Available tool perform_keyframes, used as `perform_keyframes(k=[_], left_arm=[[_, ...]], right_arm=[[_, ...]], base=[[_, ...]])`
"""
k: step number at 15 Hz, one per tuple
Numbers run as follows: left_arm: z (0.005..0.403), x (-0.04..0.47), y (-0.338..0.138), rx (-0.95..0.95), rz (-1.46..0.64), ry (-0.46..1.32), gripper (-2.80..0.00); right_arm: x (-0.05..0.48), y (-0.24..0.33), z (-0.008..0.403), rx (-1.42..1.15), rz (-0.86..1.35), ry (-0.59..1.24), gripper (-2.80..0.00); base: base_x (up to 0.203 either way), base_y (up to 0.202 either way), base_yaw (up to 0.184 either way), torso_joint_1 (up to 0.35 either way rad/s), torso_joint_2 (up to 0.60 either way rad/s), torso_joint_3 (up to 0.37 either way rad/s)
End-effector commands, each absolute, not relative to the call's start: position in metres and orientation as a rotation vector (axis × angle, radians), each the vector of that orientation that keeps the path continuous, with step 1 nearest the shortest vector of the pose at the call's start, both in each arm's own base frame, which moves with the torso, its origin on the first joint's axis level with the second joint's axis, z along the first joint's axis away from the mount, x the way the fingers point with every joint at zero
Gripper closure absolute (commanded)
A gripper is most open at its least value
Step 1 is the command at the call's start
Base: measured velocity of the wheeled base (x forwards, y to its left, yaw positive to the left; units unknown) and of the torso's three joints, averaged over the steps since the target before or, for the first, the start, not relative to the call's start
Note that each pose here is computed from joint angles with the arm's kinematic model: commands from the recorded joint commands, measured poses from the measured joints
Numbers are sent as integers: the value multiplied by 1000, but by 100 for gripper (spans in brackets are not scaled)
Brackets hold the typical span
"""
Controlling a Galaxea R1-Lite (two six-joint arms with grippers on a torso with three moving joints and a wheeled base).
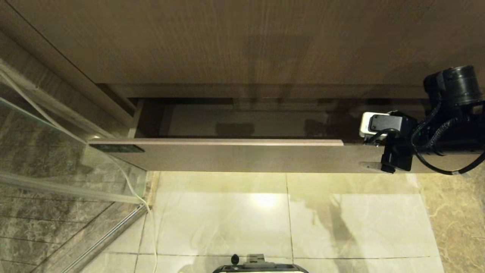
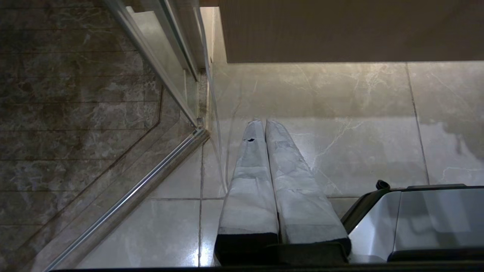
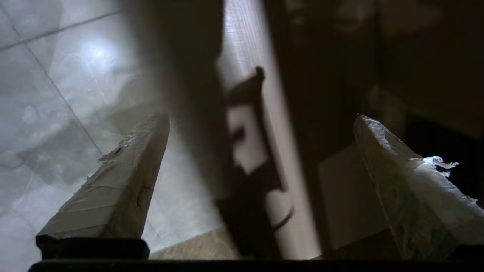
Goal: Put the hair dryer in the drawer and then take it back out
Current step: Pull open the drawer
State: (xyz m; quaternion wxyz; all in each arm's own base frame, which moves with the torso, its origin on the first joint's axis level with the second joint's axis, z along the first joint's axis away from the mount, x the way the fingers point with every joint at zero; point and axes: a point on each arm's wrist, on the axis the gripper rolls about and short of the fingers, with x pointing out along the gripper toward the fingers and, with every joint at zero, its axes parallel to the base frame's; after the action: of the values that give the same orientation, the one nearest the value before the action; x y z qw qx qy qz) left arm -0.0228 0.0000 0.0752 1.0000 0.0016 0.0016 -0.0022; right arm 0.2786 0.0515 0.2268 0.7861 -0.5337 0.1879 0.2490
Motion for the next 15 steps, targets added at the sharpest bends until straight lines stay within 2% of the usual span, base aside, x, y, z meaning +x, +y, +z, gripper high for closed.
perform_keyframes(k=[1,5,10,13,15], left_arm=[[75,-23,0,3,-3,4,0],[75,-23,0,3,-3,3,0],[75,-23,0,3,-3,5,0],[75,-23,0,4,-3,5,0],[75,-23,0,3,-4,5,0]], right_arm=[[260,48,236,-1163,507,369,-280],[212,39,237,-1173,498,392,-280],[109,18,228,-1187,436,438,-280],[67,10,216,-1186,398,454,-280],[62,9,219,-1022,327,438,-280]], base=[[0,0,0,0,0,0],[0,0,0,0,0,0],[0,0,0,0,0,0],[0,0,0,0,0,0],[0,0,0,0,0,0]])
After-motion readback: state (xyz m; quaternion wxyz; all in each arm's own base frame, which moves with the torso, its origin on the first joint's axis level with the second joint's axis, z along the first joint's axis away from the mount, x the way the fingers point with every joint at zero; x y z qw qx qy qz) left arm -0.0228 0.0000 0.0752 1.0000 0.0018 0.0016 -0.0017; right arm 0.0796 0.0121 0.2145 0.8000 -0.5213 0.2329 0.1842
